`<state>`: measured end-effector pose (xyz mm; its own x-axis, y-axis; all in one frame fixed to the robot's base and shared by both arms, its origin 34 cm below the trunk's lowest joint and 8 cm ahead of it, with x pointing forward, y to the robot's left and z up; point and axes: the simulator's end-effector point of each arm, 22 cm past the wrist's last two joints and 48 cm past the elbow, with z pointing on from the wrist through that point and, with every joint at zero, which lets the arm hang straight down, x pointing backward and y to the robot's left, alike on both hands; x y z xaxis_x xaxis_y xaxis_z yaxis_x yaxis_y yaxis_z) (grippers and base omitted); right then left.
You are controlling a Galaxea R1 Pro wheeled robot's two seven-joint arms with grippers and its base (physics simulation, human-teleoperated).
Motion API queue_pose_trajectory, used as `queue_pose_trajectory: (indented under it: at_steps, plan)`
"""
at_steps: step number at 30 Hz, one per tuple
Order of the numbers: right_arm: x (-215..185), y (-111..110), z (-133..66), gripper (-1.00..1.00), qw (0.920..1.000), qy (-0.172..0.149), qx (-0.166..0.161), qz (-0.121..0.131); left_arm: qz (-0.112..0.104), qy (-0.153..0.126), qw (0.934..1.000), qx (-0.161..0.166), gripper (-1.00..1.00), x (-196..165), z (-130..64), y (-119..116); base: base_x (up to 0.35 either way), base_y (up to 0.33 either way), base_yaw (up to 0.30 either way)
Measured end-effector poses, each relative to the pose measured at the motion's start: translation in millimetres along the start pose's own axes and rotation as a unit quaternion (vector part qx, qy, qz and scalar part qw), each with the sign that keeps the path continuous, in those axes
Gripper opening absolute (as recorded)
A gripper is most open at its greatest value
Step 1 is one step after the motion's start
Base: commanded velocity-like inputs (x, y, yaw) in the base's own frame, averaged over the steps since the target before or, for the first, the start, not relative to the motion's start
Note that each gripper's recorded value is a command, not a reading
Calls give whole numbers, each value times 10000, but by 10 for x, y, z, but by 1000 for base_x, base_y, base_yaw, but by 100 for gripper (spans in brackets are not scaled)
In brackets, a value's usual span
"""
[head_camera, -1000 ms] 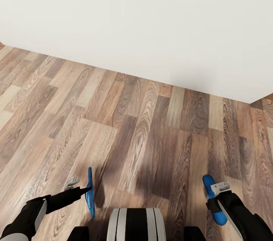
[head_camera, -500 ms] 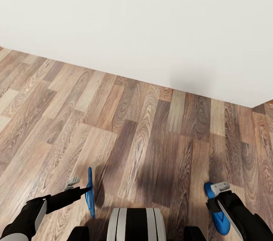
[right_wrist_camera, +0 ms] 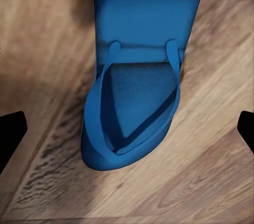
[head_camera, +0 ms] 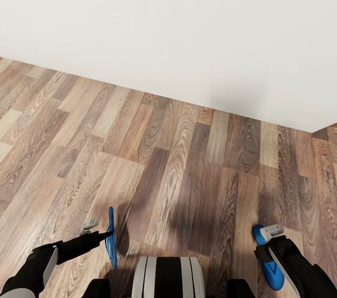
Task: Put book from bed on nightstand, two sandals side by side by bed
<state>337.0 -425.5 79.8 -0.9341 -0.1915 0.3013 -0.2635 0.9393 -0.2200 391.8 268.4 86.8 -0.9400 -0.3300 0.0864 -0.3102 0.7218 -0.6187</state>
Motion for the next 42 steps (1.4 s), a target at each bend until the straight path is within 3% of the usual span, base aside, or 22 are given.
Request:
queue_pose_trajectory:
  at_steps: [4, 12, 30, 42]
  plan:
    - [8, 10, 31, 100, 10000, -2, -5, -10, -27, 25, 10000, -16, -100, 26, 16, 28, 0, 0, 0]
    - [-149, -9, 27, 100, 9993, -364, 4, 8, -27, 25, 10000, -13, -100, 26, 16, 27, 0, 0, 0]
    - [-5, 87, 216, 100, 9998, -158, -56, -69, -239, 189, 9995, -72, -100, 198, 115, 184, 0, 0, 0]
    - [98, 152, 329, 100, 9999, -8, -93, -129, -164, 253, 9995, 86, -100, 189, 109, 191, 0, 0, 0]
